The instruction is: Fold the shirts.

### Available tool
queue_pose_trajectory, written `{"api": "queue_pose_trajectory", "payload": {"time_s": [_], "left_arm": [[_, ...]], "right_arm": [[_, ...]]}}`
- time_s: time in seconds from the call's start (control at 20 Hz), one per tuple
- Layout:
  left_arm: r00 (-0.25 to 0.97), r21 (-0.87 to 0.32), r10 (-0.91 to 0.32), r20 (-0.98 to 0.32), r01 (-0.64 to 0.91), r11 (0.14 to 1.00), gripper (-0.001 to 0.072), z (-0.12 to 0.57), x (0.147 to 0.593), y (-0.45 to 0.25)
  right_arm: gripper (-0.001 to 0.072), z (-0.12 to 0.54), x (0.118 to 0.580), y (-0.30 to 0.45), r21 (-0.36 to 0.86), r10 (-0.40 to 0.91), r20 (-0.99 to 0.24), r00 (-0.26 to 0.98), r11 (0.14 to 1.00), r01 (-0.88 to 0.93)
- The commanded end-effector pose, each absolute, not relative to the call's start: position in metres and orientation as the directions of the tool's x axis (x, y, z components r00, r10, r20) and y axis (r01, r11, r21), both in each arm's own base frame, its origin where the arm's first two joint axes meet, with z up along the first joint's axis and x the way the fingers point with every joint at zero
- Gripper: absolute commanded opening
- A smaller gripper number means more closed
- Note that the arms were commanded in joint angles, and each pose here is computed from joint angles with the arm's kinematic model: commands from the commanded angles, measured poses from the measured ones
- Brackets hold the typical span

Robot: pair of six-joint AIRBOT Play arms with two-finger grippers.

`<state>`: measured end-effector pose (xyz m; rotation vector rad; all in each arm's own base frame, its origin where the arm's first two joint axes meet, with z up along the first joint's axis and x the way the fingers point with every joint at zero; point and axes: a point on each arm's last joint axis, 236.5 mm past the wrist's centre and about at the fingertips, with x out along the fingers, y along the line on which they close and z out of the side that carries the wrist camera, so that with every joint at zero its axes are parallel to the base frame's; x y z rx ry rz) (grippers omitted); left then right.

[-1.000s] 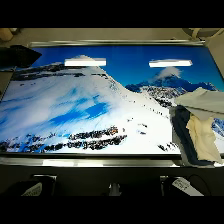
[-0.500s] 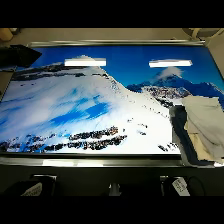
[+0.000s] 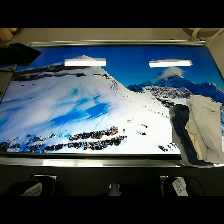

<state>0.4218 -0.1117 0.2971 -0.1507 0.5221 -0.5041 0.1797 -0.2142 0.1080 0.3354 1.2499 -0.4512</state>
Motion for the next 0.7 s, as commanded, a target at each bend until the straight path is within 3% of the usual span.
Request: {"api": "queue_pose_trajectory", "payload": {"time_s": [0.0,0.1,0.25,0.3,0.4,0.5,0.55,0.65], "left_arm": [[0.814,-0.217,-0.458,-0.357,0.405,0.888,0.0024,0.327,0.433,-0.104],[0.893,-0.109,-0.293,-0.342,0.273,0.956,0.0024,0.334,0.454,-0.075],[0.824,0.007,-0.052,-0.564,0.067,0.998,0.0025,0.26,0.474,-0.041],[0.726,0.012,-0.037,-0.687,0.063,0.998,0.0117,0.216,0.469,-0.044],[0.448,-0.016,-0.035,-0.893,0.046,0.999,0.072,0.133,0.438,-0.055],[0.199,-0.04,-0.054,-0.978,0.078,0.996,0.072,0.077,0.4,-0.067],[0.165,-0.073,-0.085,-0.983,0.079,0.994,0.072,0.067,0.39,-0.074],[0.229,-0.089,-0.098,-0.968,0.049,0.995,0.072,0.063,0.39,-0.076]], "right_arm": [[0.0593,0.247,0.252,-0.265,-0.208,-0.463,-0.678,0.571,0.866,0.455],[0.0593,0.309,0.313,-0.227,-0.29,-0.411,-0.534,0.739,0.91,0.297],[0.0593,0.286,0.392,-0.117,-0.281,-0.16,-0.595,0.788,0.959,-0.017],[0.0594,0.255,0.409,-0.075,-0.24,-0.07,-0.676,0.733,0.962,-0.129],[0.0665,0.183,0.416,0.003,-0.1,0.105,-0.841,0.53,0.934,-0.344],[0.0684,0.124,0.396,0.052,0.076,0.221,-0.938,0.266,0.882,-0.465],[0.0682,0.106,0.384,0.065,0.148,0.252,-0.955,0.156,0.862,-0.485],[0.0662,0.085,0.373,0.065,0.2,0.246,-0.969,0.04,0.863,-0.464]]}}
